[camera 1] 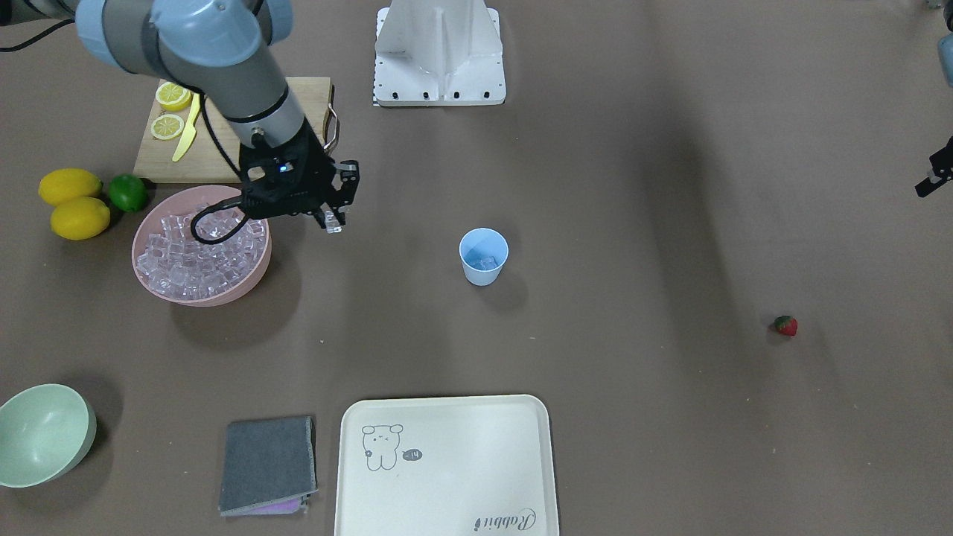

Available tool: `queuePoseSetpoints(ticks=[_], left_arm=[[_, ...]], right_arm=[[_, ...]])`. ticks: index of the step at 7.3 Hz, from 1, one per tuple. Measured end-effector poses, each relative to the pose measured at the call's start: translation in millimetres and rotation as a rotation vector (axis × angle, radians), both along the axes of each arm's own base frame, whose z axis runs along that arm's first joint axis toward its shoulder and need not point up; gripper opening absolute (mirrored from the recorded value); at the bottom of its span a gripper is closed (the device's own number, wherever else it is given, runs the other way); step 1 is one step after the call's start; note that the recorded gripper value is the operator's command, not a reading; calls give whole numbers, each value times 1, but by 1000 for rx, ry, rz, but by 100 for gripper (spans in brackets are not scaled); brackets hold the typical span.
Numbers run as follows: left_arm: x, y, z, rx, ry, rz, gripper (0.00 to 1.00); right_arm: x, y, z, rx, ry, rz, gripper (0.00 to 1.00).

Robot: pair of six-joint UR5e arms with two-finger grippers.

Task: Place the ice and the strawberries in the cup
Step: 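Lower the right gripper over the blue cup and release the ice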

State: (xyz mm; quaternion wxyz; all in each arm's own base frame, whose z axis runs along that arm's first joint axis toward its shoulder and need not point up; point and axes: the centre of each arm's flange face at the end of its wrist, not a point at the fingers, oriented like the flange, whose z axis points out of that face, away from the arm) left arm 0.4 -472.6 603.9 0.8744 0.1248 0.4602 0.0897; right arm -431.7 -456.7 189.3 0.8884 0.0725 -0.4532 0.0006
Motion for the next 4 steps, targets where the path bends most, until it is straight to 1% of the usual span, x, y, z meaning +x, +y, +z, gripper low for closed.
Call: queuePoseSetpoints(ticks=[1, 2, 3, 4], left_arm=[[2, 0, 0, -1, 0, 2, 98], [3, -1, -1, -4, 2, 0, 98], [4, -1, -2, -6, 4, -4, 98], [4, -1, -2, -7, 5, -5, 98]], right_arm=[[-23, 16, -27, -16, -24, 53, 0], [-43, 31, -51, -20, -47, 89, 0], [-66, 41, -73, -32, -63, 117, 0], [-96, 47, -93, -42, -62, 148, 0]])
